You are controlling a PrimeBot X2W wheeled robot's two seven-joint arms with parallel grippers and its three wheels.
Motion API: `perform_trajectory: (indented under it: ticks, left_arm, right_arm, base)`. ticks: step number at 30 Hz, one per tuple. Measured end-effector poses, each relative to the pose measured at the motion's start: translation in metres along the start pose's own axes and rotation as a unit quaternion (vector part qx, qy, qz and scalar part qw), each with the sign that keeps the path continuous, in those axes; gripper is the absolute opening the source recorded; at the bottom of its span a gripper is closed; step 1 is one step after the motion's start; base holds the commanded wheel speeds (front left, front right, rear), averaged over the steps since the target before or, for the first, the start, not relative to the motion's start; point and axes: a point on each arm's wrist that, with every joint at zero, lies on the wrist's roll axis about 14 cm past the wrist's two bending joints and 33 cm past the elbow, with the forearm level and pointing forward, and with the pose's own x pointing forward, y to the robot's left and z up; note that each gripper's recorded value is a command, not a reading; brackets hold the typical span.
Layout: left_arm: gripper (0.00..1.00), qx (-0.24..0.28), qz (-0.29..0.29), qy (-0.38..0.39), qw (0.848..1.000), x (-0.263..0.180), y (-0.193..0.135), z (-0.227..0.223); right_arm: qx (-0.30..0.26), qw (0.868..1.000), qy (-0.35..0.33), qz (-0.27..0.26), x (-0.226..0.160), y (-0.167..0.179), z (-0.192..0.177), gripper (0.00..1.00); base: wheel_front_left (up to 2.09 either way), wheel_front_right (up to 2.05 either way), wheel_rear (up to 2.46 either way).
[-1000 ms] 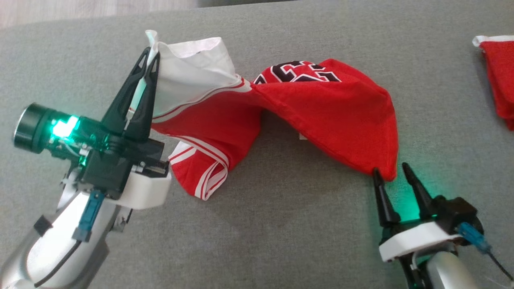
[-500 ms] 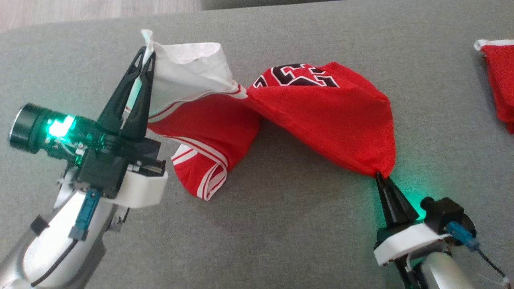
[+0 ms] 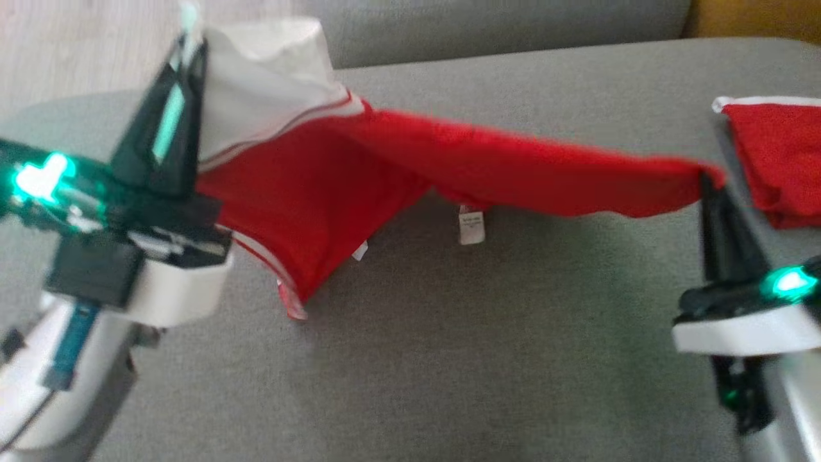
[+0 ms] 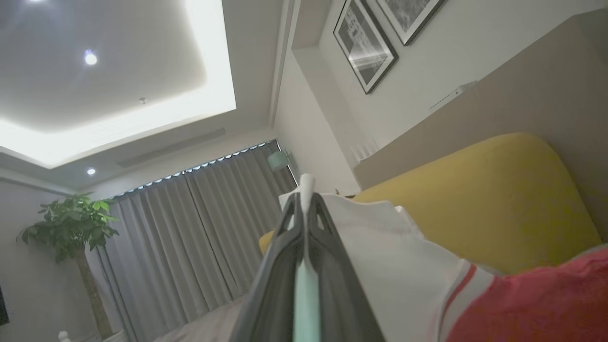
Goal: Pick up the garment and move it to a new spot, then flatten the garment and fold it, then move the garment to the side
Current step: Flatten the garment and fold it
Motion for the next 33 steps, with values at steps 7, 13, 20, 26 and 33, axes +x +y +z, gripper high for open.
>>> perform_trajectory:
  ticks: [7, 13, 20, 26, 33]
  left_arm:
    - [0.00, 0.022, -0.016, -0.127, 0.992, 0.046, 0.027, 0.092]
    - [0.00, -0.037, -0.021, -0.127, 0.991, 0.086, 0.048, 0.115]
    - [0.00, -0.021, -0.015, -0.050, 0.998, 0.133, 0.071, 0.056]
    - [0.00, -0.002, -0.003, -0.033, 0.999, 0.178, 0.080, 0.008]
    - [0.00, -0.033, -0.012, -0.070, 0.997, 0.211, 0.072, -0.014]
  right_arm:
    - [-0.019, 0.989, -0.136, 0.054, 0.020, -0.009, 0.118, 0.00]
    - [-0.010, 0.983, -0.154, 0.103, 0.047, -0.005, 0.178, 0.00]
    - [0.013, 0.989, -0.111, 0.100, 0.110, -0.025, 0.178, 0.00]
    - [-0.001, 0.993, -0.091, 0.081, 0.175, -0.043, 0.153, 0.00]
    - [-0.022, 0.991, -0.107, 0.073, 0.224, -0.054, 0.126, 0.00]
  base:
    - [0.00, 0.00, 0.00]
    - [0.00, 0.00, 0.00]
    - [0.00, 0.00, 0.00]
    - [0.00, 0.00, 0.00]
    - [0.00, 0.00, 0.00]
